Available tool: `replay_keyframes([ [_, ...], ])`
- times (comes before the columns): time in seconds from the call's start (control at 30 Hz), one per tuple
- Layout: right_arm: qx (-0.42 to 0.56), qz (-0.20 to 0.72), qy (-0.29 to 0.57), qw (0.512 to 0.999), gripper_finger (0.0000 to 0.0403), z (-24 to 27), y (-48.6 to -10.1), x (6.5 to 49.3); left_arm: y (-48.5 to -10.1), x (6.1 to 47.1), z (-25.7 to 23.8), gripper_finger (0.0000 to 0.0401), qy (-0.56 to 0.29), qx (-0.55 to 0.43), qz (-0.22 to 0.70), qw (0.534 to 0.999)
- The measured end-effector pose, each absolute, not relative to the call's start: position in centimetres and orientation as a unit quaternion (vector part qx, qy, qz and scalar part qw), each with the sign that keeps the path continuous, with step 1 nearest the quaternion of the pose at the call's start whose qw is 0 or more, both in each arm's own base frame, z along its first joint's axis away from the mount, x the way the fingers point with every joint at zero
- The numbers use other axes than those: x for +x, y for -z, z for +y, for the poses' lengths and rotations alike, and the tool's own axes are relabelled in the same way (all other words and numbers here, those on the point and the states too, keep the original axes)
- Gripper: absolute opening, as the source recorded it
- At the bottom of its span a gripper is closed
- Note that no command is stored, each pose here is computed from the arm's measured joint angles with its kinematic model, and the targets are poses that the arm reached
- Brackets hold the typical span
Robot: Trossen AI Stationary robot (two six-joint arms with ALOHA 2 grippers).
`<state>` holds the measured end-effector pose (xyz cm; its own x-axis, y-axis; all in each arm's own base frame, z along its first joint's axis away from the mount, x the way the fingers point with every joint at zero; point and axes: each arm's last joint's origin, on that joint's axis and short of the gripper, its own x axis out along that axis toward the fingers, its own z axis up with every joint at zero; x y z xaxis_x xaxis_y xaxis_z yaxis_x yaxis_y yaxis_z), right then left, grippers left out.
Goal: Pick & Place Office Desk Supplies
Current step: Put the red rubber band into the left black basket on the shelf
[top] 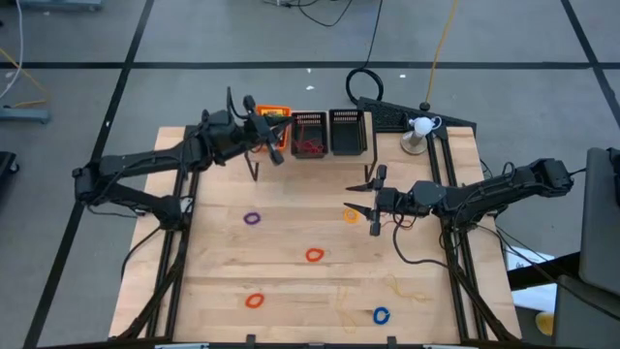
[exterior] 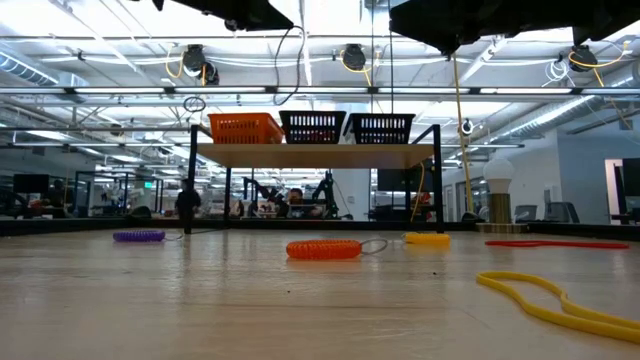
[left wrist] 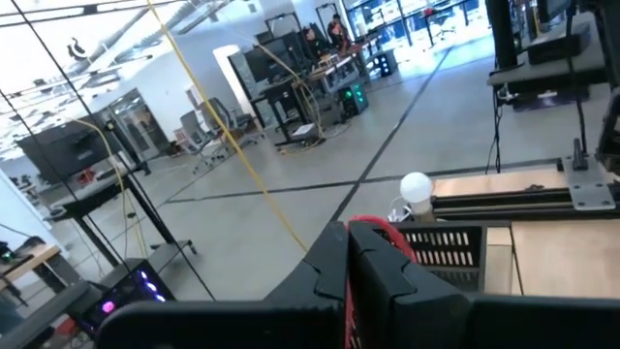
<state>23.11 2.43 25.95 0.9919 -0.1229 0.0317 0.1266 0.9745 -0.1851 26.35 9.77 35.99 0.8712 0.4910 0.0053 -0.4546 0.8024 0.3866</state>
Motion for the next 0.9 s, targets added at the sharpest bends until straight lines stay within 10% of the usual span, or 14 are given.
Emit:
replay_keyframes([
  [0.9,-0.093,-0.008,0.062,0.994,0.0171,2.4,-25.9,23.1,-31.5,29.8,13.3,0.0015,-0.258,0.190,0.103,0.942],
])
